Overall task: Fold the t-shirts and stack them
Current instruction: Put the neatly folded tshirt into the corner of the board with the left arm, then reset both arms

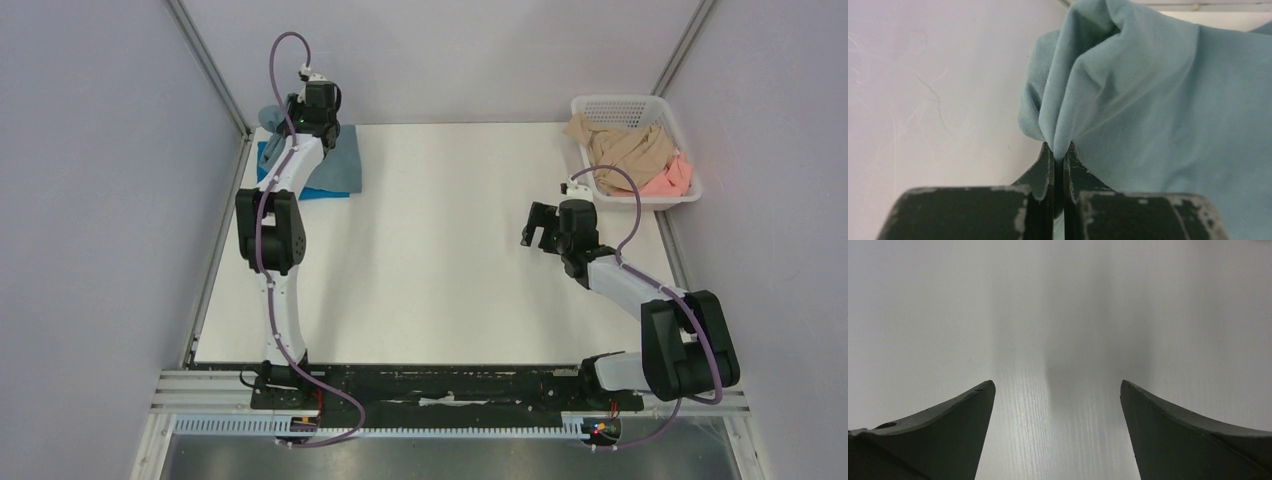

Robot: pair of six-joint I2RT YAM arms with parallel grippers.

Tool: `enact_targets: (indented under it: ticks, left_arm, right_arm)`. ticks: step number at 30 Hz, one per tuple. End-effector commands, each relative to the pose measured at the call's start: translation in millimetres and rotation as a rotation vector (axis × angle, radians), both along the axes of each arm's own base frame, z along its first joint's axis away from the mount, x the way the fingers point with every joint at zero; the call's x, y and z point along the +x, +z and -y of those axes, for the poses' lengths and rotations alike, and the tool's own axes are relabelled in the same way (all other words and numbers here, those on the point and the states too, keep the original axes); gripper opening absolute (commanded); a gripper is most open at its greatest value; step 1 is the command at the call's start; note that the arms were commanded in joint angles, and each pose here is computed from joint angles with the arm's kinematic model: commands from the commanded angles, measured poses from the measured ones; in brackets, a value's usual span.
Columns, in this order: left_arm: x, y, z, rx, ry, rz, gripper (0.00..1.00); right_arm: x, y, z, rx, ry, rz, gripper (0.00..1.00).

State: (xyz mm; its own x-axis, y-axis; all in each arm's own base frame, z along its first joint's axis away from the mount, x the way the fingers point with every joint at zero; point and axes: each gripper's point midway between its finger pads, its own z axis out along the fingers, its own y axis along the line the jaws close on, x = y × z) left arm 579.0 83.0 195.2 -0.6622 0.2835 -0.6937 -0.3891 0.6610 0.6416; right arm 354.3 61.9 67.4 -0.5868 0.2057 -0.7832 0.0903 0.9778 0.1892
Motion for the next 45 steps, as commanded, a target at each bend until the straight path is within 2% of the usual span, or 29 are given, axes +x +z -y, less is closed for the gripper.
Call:
enact_targets:
  ticks: [1,2,5,6,7,8,11,17,21,24,27,30,34,38,41,45]
  left_arm:
    - [12,18,-32,-0.003,0.092,0.19,0.02]
    - [13,9,-38,-0.007,0.105,0.181,0.02]
    - [12,-7,-56,-0.013,0.182,0.188,0.24]
    - [11,-10,-62,-0.021,0.218,0.201,0.47]
    - [11,-14,-64,-0.041,0.233,0.197,0.75]
    - [10,-15,-63,-0.062,0.241,0.195,0.78]
    - [6,-9,-58,-0.139,0.252,0.242,0.79]
    - [-11,16,-21,-0.474,0.197,0.38,0.82]
    - [-31,21,28,-0.728,0.098,0.4,0.83]
    - [-59,26,72,-0.879,0.006,0.395,0.83]
    - [-100,30,131,-1.004,-0.19,0.373,0.84]
    - [-156,6,187,-1.062,-0.369,0.258,0.84]
    - [-234,-22,229,-1.16,-0.519,0.148,0.84]
    - [-287,-53,216,-1.163,-0.501,0.131,0.84]
    - [-306,-61,188,-1.122,-0.407,0.195,0.85]
    - [-315,-54,181,-1.133,-0.424,0.276,0.9]
  right_arm:
    - [14,13,1,0.003,-0.018,0.036,0.98]
    - [15,12,0,0.005,-0.018,0.034,0.98]
    - [16,10,-1,0.003,-0.013,0.027,0.98]
    - [17,10,1,-0.002,-0.017,0.028,0.98]
    - [18,11,2,-0.008,-0.021,0.028,0.98]
    - [18,11,2,-0.013,-0.025,0.027,0.98]
    - [18,18,6,-0.022,-0.036,0.038,0.98]
    - [8,35,7,0.001,-0.048,0.091,0.98]
    - [-6,41,2,0.038,-0.014,0.115,0.98]
    - [-22,38,-1,0.051,0.019,0.119,0.98]
    - [-37,38,1,0.047,0.033,0.145,0.98]
    - [-50,35,3,0.046,0.042,0.167,0.98]
    - [-61,37,1,0.077,0.052,0.206,0.98]
    - [-69,38,3,0.12,0.019,0.28,0.98]
    - [-77,28,10,0.11,-0.011,0.29,0.98]
    - [-86,18,13,0.116,-0.021,0.3,0.98]
